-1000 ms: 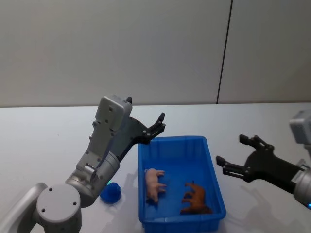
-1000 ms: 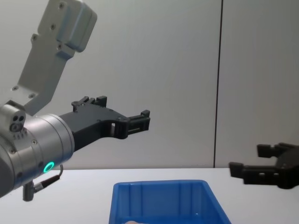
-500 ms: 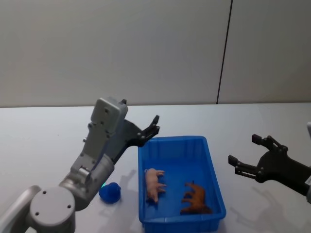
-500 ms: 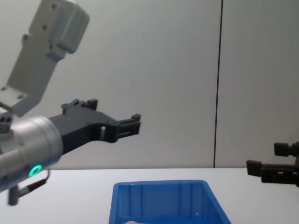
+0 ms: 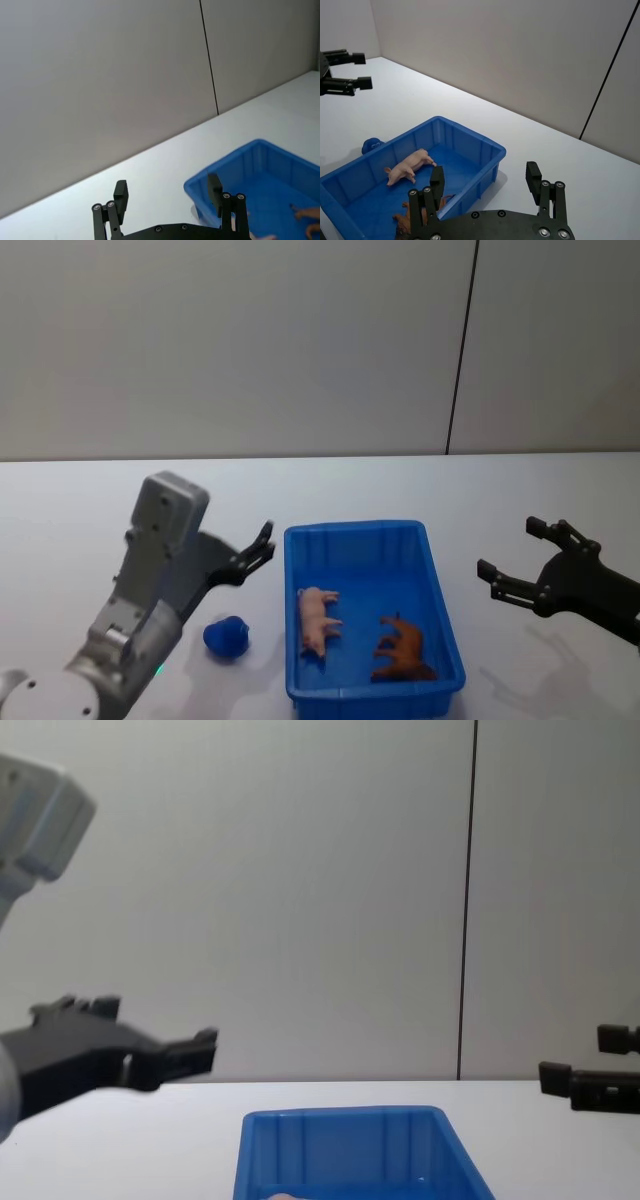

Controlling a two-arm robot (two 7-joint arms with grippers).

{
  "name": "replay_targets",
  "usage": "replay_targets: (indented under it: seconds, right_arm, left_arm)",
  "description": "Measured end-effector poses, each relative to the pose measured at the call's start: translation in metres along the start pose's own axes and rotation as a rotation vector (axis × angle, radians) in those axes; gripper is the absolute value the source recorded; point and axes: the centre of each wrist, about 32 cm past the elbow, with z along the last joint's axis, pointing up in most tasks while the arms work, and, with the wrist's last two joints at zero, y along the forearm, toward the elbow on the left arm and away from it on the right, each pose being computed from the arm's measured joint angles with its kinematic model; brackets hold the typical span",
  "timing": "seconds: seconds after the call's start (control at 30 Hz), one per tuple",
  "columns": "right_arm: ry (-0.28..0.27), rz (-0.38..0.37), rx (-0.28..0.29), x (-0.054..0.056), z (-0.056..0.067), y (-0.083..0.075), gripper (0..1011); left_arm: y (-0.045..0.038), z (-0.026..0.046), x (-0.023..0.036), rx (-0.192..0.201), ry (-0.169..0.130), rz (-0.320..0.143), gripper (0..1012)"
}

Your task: Pick up the two dolls from the table and place them into the box.

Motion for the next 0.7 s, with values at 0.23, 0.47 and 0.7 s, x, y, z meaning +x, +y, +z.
replay_targets:
  seconds: [0.23, 0.47, 0.7]
  right_arm:
    - [0.0, -0.002, 0.001, 0.0, 0.0, -0.001, 1001]
    - [0.0, -0.003, 0.002, 0.001, 0.0, -0.001, 1001]
    - [0.0, -0.003, 0.003, 0.001, 0.0, -0.002, 1001]
  left_arm:
    - [0.0148, -0.008, 0.0059, 0.072, 0.024, -0.006, 1001]
    - [0.022, -0.0182, 0.0145, 0.138, 0.039, -0.046, 1000]
    - [0.0205, -0.0282, 0.0225, 0.184, 0.047, -0.081, 1000]
